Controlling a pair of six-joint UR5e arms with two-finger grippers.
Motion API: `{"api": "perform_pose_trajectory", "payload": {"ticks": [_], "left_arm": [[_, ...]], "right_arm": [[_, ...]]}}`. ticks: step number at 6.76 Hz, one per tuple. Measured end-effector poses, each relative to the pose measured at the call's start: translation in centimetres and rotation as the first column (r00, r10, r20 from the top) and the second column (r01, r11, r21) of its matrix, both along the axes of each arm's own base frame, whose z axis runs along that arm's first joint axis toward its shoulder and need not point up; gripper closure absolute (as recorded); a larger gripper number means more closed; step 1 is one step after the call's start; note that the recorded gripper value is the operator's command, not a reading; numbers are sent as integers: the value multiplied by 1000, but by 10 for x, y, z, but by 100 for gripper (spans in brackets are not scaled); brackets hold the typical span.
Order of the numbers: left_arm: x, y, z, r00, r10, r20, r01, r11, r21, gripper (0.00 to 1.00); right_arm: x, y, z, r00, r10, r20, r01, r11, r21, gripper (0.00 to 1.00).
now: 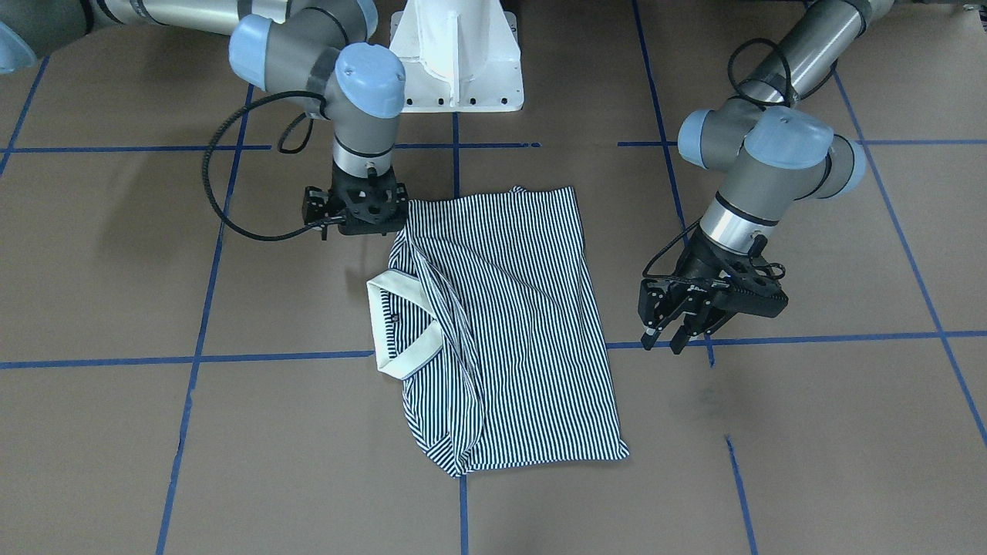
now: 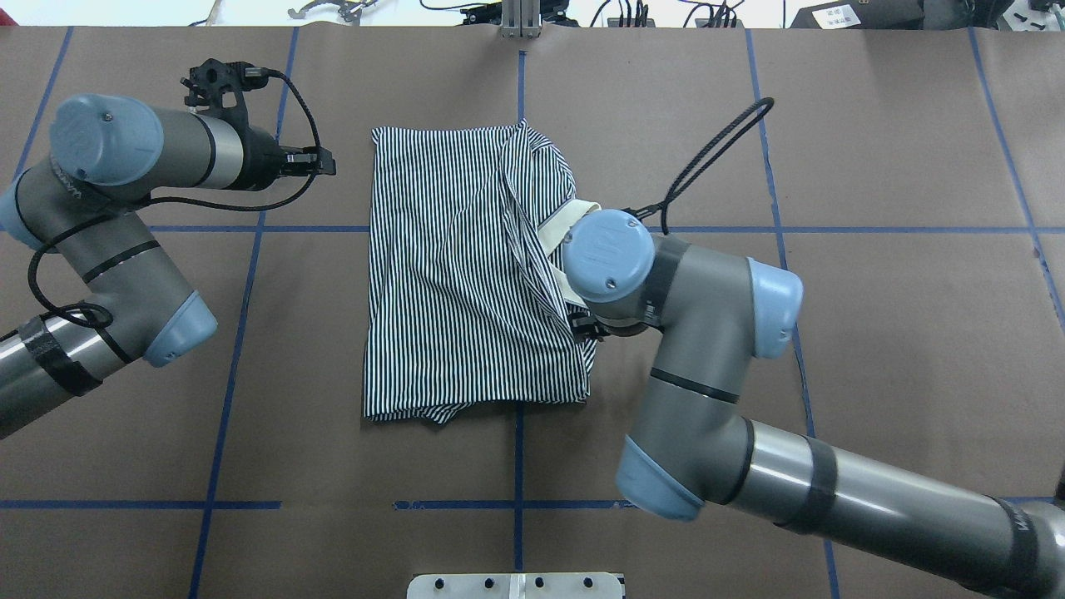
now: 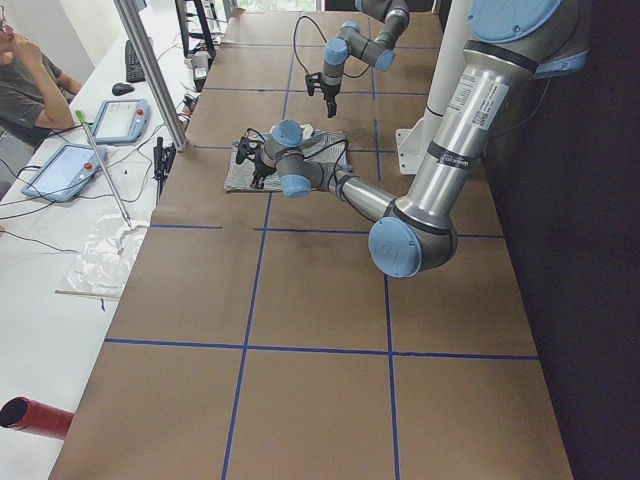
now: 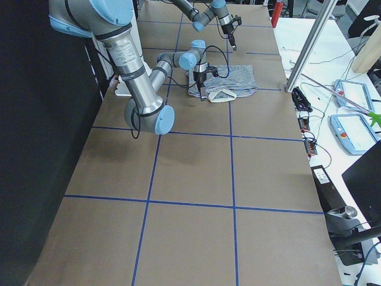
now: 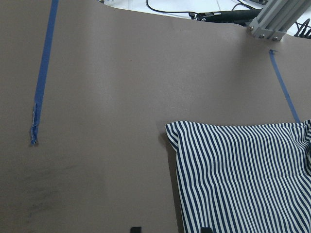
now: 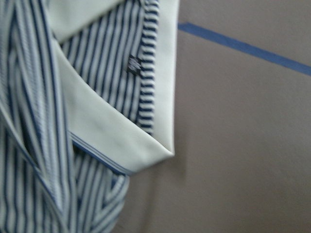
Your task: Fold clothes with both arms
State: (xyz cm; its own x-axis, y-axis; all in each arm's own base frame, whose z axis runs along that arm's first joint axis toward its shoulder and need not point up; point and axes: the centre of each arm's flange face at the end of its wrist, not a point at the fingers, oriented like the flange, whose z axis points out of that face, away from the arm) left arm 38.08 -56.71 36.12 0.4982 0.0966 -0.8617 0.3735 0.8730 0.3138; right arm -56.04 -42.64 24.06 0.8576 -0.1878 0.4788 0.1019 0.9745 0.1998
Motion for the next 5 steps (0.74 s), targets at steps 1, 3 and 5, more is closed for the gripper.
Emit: {"api": "perform_pose_trajectory", "payload": {"ticks": [1,3,5], "left_arm": [[-3,3,5,1000,3,3,-3,1000,-2,49],[-8,10,12,1000,11,6,-11,1000,-4,49],[-9,12,13,1000,12,5,-12,1000,-6,49]], "right_arm": [[-28,-19,-23,999,28,33,-28,1000,2,0],[-64,-51,-39,996,64,58,-64,998,3,0],[-75,-72,-31,996,79,51,-79,997,4,0]]}}
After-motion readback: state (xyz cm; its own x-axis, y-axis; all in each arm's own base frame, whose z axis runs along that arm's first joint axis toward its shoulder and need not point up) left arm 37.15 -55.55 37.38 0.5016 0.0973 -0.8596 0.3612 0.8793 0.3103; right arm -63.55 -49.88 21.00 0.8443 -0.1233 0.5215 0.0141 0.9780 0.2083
